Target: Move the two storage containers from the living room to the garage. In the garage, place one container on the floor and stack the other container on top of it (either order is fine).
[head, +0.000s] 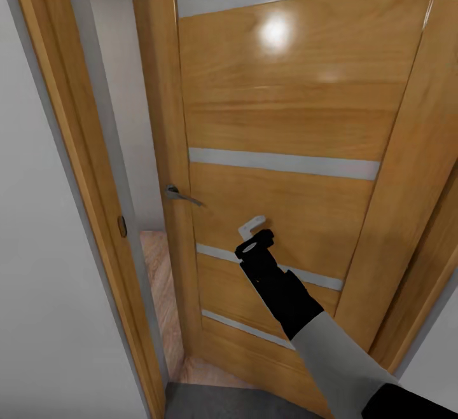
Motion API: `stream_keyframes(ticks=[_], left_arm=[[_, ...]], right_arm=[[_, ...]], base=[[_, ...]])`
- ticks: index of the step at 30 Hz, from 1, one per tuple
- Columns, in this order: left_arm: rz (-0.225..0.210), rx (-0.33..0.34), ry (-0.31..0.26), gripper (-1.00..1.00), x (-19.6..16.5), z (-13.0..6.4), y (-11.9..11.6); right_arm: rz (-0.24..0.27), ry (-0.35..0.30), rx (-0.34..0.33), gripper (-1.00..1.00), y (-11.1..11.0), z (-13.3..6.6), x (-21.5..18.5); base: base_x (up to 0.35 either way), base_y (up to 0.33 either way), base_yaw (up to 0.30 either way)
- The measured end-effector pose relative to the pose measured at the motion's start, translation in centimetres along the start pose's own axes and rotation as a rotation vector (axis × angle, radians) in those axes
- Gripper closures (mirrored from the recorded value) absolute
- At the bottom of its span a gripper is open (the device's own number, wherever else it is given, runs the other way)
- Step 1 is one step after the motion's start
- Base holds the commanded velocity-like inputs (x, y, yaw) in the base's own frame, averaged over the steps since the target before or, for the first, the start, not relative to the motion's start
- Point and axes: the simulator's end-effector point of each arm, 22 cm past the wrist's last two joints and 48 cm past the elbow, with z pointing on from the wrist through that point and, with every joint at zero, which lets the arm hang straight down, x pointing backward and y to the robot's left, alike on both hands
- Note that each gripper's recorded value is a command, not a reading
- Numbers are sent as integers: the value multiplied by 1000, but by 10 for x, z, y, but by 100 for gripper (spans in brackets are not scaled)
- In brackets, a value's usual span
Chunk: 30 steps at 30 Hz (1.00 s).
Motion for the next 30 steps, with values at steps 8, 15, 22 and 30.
stream_keyframes(ticks=[8, 15, 22, 30], left_arm=[[0, 0, 0, -100, 0, 0, 0], [0, 0, 0, -100, 0, 0, 0], [1, 0, 0, -100, 0, 0, 0], [0, 0, 0, -100, 0, 0, 0]], right_arm=[[-22, 15, 6, -100, 0, 11, 6], [24, -87, 15, -100, -16, -16, -39], [-34, -169, 4, -100, -2, -51, -75], [-70, -129, -15, -100, 13, -38, -58]], base=[[0, 0, 0], [0, 0, 0], [0, 0, 0], [0, 0, 0]])
